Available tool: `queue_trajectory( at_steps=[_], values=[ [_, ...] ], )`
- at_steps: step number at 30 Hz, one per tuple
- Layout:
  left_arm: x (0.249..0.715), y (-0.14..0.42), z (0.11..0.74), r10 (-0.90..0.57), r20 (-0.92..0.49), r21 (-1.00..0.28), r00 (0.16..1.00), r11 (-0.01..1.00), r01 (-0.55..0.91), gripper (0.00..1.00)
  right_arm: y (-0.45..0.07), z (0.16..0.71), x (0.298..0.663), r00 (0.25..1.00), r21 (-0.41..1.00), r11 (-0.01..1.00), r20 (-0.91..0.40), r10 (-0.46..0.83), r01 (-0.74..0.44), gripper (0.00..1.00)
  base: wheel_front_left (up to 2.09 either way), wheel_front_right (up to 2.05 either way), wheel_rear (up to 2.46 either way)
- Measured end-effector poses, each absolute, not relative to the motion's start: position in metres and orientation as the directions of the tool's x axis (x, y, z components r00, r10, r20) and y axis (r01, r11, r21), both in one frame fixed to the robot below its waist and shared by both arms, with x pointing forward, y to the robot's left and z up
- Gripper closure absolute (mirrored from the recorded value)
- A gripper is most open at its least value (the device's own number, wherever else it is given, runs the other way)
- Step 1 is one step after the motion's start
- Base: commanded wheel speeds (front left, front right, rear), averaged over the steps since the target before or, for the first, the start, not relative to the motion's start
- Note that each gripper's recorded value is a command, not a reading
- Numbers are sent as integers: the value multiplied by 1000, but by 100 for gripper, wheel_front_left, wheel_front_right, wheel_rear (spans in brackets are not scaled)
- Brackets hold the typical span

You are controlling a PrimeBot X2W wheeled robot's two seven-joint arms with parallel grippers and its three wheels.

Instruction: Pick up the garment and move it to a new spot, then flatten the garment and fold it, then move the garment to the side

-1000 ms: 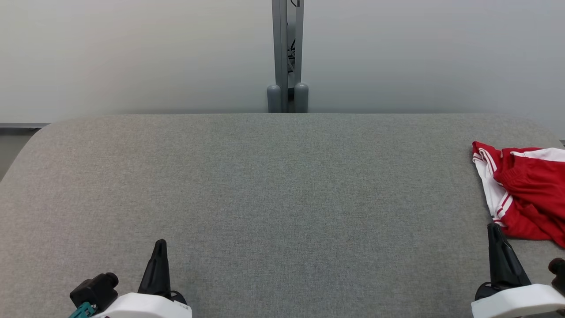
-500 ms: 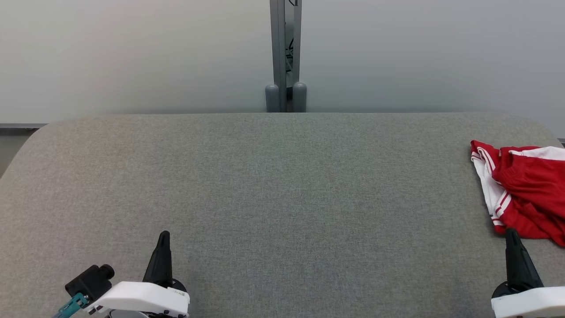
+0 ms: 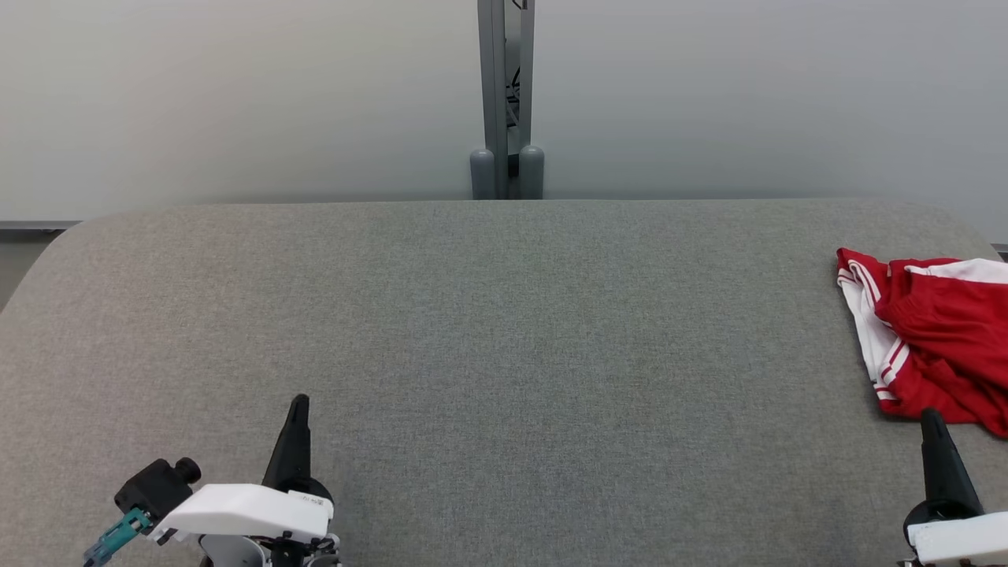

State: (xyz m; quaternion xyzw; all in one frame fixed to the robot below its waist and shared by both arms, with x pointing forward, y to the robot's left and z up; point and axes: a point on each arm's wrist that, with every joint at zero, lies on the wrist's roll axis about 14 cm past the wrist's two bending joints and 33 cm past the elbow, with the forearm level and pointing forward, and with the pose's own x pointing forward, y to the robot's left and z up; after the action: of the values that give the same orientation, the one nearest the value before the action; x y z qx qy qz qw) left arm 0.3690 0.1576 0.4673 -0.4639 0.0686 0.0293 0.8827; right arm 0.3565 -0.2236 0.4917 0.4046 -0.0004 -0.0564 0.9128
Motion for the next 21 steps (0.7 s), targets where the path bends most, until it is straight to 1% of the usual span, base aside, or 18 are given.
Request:
queue_trajectory(
  at_steps=[21],
  values=[
    [384, 145, 481, -77, -114, -921, 991, 381, -77, 100, -240, 495, 353, 990, 890, 446, -44, -132, 99, 100, 0, 0, 0]
  ],
)
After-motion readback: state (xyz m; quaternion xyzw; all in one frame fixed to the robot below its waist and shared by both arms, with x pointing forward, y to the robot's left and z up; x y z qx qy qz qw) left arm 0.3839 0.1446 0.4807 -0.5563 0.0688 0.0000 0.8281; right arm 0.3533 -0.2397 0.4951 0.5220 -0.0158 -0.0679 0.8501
